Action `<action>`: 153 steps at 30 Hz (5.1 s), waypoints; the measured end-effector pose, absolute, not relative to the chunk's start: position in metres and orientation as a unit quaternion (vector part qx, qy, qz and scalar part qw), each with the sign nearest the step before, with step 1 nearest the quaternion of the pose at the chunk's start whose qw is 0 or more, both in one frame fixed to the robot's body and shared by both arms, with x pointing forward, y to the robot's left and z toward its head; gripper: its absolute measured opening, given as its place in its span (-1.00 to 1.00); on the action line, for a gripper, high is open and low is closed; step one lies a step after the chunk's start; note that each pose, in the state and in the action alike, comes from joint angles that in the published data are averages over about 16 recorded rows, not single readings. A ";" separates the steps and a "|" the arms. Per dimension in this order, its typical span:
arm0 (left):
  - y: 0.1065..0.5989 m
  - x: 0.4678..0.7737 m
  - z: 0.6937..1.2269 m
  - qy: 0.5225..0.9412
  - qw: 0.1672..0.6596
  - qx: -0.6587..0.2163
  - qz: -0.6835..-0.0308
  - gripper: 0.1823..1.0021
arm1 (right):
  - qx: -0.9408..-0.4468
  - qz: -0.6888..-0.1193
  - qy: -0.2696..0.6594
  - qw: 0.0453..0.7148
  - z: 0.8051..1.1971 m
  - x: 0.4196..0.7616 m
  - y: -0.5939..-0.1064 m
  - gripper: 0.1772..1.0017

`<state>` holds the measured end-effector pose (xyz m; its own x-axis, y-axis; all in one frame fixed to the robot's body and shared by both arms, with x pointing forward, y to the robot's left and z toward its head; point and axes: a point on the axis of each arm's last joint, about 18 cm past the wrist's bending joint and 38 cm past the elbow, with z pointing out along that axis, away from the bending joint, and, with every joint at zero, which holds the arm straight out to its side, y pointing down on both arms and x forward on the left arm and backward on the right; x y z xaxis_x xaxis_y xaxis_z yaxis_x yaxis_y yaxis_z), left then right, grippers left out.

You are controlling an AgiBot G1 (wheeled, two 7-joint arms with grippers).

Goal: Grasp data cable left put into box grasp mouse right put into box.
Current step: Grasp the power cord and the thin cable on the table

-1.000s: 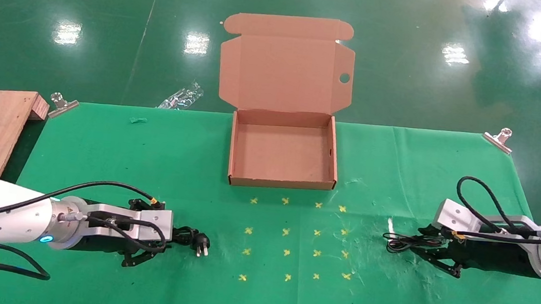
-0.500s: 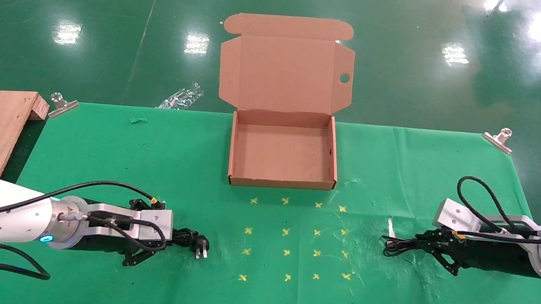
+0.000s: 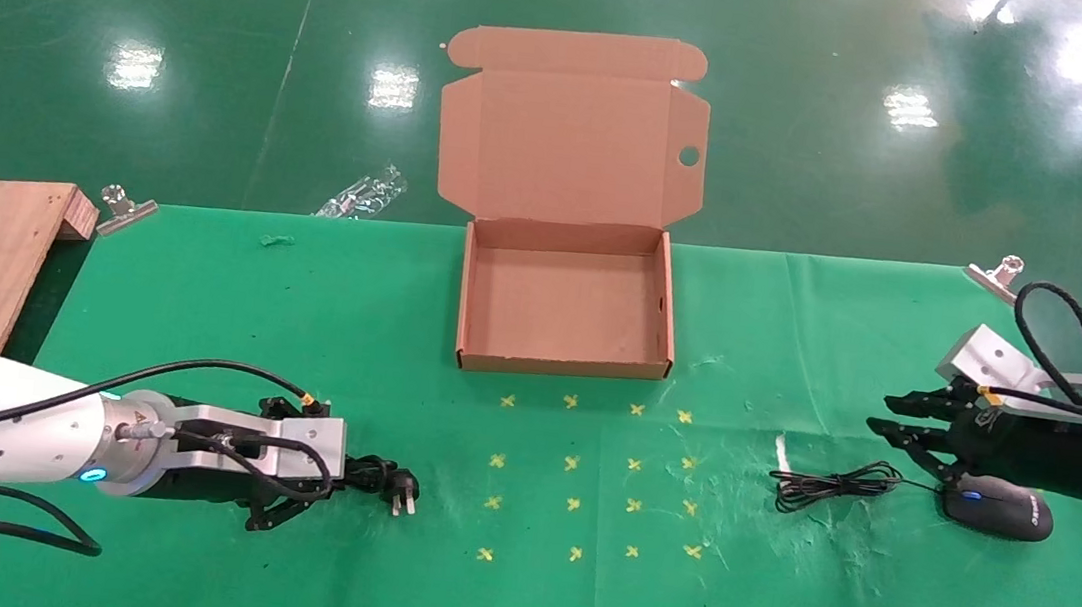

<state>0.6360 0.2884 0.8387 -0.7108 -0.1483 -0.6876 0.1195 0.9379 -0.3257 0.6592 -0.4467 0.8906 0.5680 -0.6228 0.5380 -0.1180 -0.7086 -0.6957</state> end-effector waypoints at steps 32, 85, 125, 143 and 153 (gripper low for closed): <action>0.288 0.636 0.839 0.908 0.380 -0.008 -0.176 -0.67 | -0.872 -0.388 0.177 0.242 0.854 0.682 -0.432 0.78; 0.289 0.636 0.839 0.908 0.380 -0.008 -0.176 -0.67 | -0.866 -0.363 0.201 0.279 0.839 0.677 -0.437 0.36; 0.289 0.637 0.839 0.908 0.380 -0.008 -0.177 -0.67 | -0.859 -0.368 0.209 0.290 0.852 0.676 -0.440 0.94; 0.289 0.637 0.839 0.908 0.380 -0.008 -0.177 -0.67 | -0.855 -0.368 0.219 0.292 0.850 0.675 -0.443 0.33; 0.289 0.637 0.839 0.908 0.380 -0.008 -0.177 -0.67 | -0.849 -0.375 0.220 0.300 0.860 0.675 -0.444 -0.27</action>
